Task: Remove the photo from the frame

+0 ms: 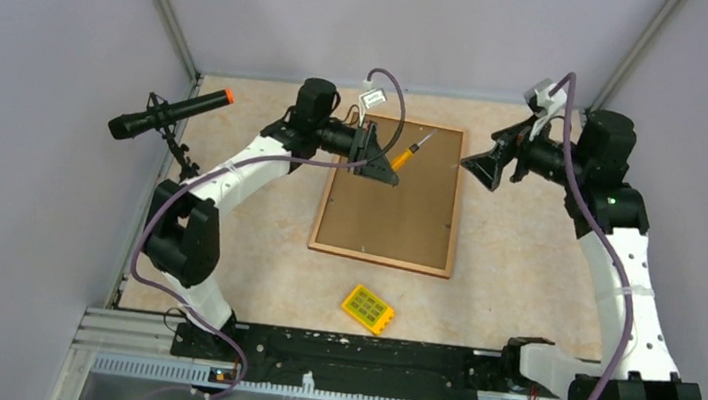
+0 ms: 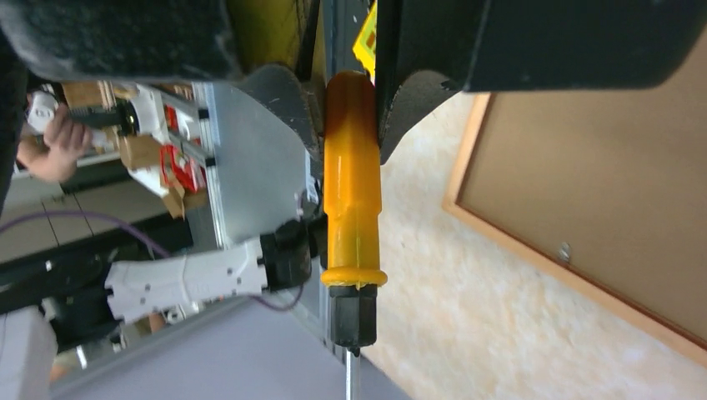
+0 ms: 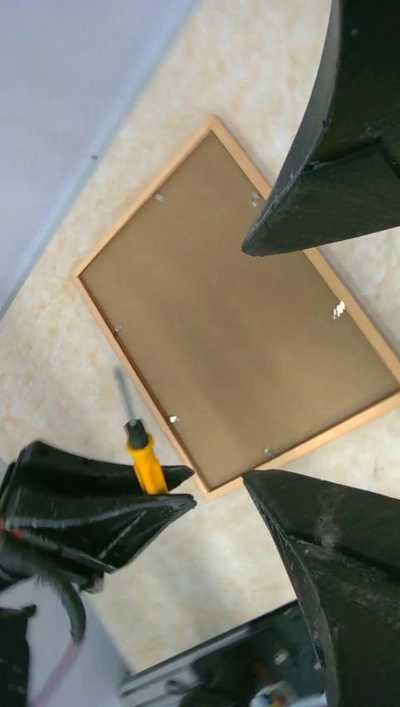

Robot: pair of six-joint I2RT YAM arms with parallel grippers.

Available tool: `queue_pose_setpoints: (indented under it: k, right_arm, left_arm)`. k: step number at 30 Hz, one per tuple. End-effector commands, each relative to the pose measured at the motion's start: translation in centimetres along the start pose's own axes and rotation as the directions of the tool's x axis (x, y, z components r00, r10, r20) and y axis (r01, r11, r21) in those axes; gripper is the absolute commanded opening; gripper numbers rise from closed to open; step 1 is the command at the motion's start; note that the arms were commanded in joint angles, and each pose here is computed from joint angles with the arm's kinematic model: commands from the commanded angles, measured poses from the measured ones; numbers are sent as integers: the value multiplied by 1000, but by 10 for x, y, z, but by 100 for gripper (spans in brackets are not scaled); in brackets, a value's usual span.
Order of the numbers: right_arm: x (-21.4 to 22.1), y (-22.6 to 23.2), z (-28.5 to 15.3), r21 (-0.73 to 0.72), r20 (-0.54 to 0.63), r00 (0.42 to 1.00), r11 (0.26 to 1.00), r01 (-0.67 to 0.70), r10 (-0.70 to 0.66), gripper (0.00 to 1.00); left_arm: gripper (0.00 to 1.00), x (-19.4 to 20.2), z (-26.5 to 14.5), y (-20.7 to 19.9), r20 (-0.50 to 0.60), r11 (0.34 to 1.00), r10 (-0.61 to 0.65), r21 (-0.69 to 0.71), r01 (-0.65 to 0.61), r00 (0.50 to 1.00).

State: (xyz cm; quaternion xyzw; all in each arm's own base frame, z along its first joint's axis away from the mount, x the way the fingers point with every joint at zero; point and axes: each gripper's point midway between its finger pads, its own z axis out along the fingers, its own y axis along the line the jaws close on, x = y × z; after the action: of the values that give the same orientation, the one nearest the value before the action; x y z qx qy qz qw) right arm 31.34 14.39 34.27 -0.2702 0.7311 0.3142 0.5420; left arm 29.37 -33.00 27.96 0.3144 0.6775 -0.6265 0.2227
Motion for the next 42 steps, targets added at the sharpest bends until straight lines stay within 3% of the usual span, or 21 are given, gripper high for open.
queue_pose_setpoints:
  k: [1, 6, 10, 16, 19, 26, 28, 30, 31, 32, 33, 35, 39, 42]
  right_arm:
    - [11, 34, -20, -140, -92, 908, 908, 395, -409, 95]
    - [24, 68, -20, -292, -79, 764, 748, 596, -640, 94]
    - [43, 90, -15, -387, -105, 646, 629, 674, -756, 89]
    - [78, 110, -12, -470, -130, 495, 493, 732, -859, 77]
    - [93, 110, -13, -494, -149, 452, 463, 736, -879, 71]
    - [103, 111, -11, -515, -154, 425, 440, 736, -892, 45]
    - [103, 112, -10, -515, -151, 424, 437, 738, -893, 31]
    - [101, 113, -8, -506, -149, 428, 440, 741, -892, 9]
    - [100, 112, -7, -497, -151, 435, 449, 742, -887, 0]
    - [99, 113, -6, -487, -152, 444, 458, 744, -883, 0]
    - [97, 113, -6, -475, -150, 457, 469, 744, -877, 0]
    - [97, 116, -4, -453, -151, 497, 507, 733, -855, 0]
    - [85, 113, 5, -353, -164, 581, 597, 720, -797, 0]
    - [70, 110, 13, -264, -157, 659, 674, 690, -736, 0]
  left_arm:
    - [0, 45, -9, -30, -158, 996, -12, 86, 26, 987]
    - [0, 81, 3, -46, -277, 989, -10, 137, 50, 961]
    - [0, 104, 14, -61, -361, 982, -14, 171, 81, 933]
    - [0, 115, 17, -72, -375, 974, -5, 208, 90, 927]
    - [0, 116, 17, -76, -375, 972, 0, 219, 88, 927]
    - [0, 119, 14, -82, -368, 969, 23, 235, 70, 930]
    - [0, 119, 14, -83, -366, 969, 25, 238, 68, 930]
    - [0, 118, 14, -82, -361, 971, 37, 233, 52, 932]
    - [3, 116, 14, -81, -357, 974, 47, 224, 37, 933]
    - [11, 112, 13, -80, -348, 977, 62, 214, 15, 936]
    - [22, 106, 12, -80, -333, 978, 83, 210, -12, 939]
    - [53, 91, 6, -78, -291, 981, 118, 185, -65, 950]
    - [97, 55, -15, -69, -133, 985, 163, 68, -155, 978]
    - [99, 30, -28, -72, -33, 977, 214, 0, -214, 976]
